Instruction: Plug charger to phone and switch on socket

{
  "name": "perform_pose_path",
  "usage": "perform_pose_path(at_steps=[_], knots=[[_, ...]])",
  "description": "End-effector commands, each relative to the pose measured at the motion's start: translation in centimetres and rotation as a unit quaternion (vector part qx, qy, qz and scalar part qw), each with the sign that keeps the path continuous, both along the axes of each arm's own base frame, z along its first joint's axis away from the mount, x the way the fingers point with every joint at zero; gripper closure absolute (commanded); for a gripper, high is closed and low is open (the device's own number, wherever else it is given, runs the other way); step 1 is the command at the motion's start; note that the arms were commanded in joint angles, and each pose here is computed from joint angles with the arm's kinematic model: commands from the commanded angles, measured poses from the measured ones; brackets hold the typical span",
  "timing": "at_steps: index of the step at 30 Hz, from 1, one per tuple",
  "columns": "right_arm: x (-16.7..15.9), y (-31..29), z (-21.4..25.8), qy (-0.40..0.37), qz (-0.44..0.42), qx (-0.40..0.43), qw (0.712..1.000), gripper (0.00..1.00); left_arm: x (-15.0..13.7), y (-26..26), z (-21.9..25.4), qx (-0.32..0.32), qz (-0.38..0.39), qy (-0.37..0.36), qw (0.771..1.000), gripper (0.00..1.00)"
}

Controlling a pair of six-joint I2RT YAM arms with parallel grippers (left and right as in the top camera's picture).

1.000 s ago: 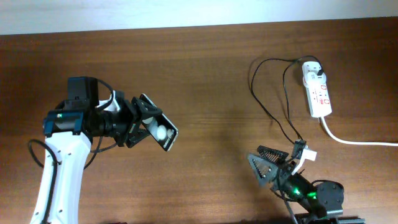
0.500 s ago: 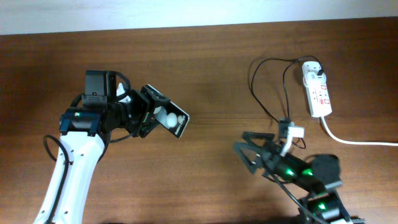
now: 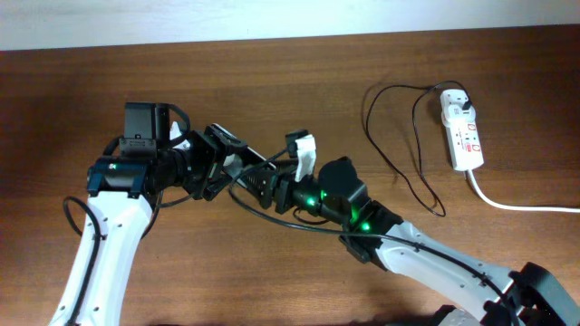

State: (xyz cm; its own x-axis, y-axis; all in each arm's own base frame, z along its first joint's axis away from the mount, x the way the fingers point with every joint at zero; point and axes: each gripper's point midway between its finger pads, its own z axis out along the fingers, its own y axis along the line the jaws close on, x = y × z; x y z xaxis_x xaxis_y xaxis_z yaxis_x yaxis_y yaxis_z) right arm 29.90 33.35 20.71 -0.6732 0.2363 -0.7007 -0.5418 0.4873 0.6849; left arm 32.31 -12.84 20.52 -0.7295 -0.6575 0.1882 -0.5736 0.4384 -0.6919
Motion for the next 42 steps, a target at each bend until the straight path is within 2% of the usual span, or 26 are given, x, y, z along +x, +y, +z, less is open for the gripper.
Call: perform_pose_path(at_steps=[1, 2, 6, 9, 10, 11, 12, 14, 16, 18, 20, 23, 25, 27, 29, 30, 33, 36, 39, 41, 42], knots=[[0.3, 0.5, 0.9, -0.014, -0.01, 0.004, 1.0, 0.54, -0.1, -0.3, 1.1, -0.009, -0.004, -0.014, 1.0, 0.52], [0.4, 0.5, 1.0, -0.016, -0.013, 0.005, 1.0, 0.63, -0.3, -0.3, 1.0, -0.009, -0.004, -0.01, 1.0, 0.52], [0.1, 0.6, 1.1, -0.016, -0.004, 0.007, 1.0, 0.81, -0.4, -0.3, 0.9, -0.009, -0.004, -0.008, 1.0, 0.47], [-0.1, 0.8, 1.1, -0.015, 0.003, 0.008, 1.0, 0.9, -0.4, -0.3, 0.9, -0.009, -0.004, -0.007, 1.0, 0.28], [-0.1, 0.8, 1.1, -0.014, 0.003, 0.008, 1.0, 0.92, -0.4, -0.3, 0.9, -0.009, -0.004, -0.007, 1.0, 0.13], [-0.1, 0.7, 1.1, -0.014, 0.003, 0.008, 1.0, 0.92, -0.4, -0.3, 0.9, -0.009, -0.004, -0.007, 1.0, 0.04], [0.0, 0.7, 1.0, -0.013, 0.002, 0.007, 1.0, 0.93, -0.5, -0.5, 1.1, -0.016, -0.009, -0.006, 1.0, 0.01], [0.0, 0.5, 1.1, -0.007, 0.015, 0.012, 1.0, 0.96, -0.7, -0.8, 2.1, -0.044, -0.044, -0.032, 0.998, 0.01], [0.3, -0.9, 2.0, -0.004, 0.045, 0.027, 0.999, 0.96, -1.0, 1.0, 2.7, -0.024, -0.074, -0.08, 0.994, 0.01], [1.1, -2.9, 2.1, 0.036, 0.047, 0.045, 0.997, 0.96, -1.9, 3.3, 3.8, 0.01, -0.088, -0.132, 0.987, 0.01], [1.5, -5.1, 2.6, 0.089, 0.066, 0.08, 0.991, 0.96, -4.2, 5.4, 5.5, 0.06, -0.102, -0.19, 0.975, 0.01], [1.4, -7.4, 2.9, 0.182, 0.087, 0.128, 0.971, 0.96, -9.4, 7.4, 6.9, 0.14, -0.099, -0.225, 0.959, 0.01], [1.5, -8.0, 2.6, 0.248, 0.07, 0.155, 0.954, 0.96, -11.2, 7.4, 6.9, 0.154, -0.078, -0.246, 0.954, 0.01], [1.4, -8.0, 2.3, 0.305, 0.058, 0.177, 0.934, 0.96, -11.8, 7.2, 5.1, 0.121, -0.028, -0.221, 0.967, 0.01], [1.4, -8.1, 2.0, 0.369, 0.041, 0.199, 0.907, 0.96, -11.0, 7.1, 1.8, 0.049, 0.044, -0.148, 0.987, 0.01], [1.3, -8.1, 1.1, 0.415, 0.026, 0.204, 0.886, 0.96, -10.2, 6.4, 0.5, -0.014, 0.071, -0.119, 0.99, 0.05], [0.1, -8.6, -2.4, 0.527, -0.023, 0.188, 0.828, 0.96, -9.0, 5.8, -1.4, -0.093, 0.128, -0.037, 0.987, 0.11], [-0.8, -8.0, -2.9, 0.554, -0.024, 0.181, 0.813, 0.96, -7.0, 3.9, -2.0, -0.113, 0.108, -0.016, 0.988, 0.14], [-2.4, -6.3, -2.9, 0.6, -0.015, 0.18, 0.779, 0.96, -5.0, 0.0, -2.9, -0.138, 0.076, 0.015, 0.987, 0.16], [-2.9, -5.8, -2.9, 0.607, -0.011, 0.177, 0.775, 0.96, -3.7, -2.7, -2.9, -0.153, 0.043, 0.005, 0.987, 0.16], [-3.0, -5.7, -2.9, 0.607, -0.01, 0.176, 0.774, 0.96, -3.1, -4.0, -3.0, -0.161, 0.029, 0.0, 0.986, 0.21]])
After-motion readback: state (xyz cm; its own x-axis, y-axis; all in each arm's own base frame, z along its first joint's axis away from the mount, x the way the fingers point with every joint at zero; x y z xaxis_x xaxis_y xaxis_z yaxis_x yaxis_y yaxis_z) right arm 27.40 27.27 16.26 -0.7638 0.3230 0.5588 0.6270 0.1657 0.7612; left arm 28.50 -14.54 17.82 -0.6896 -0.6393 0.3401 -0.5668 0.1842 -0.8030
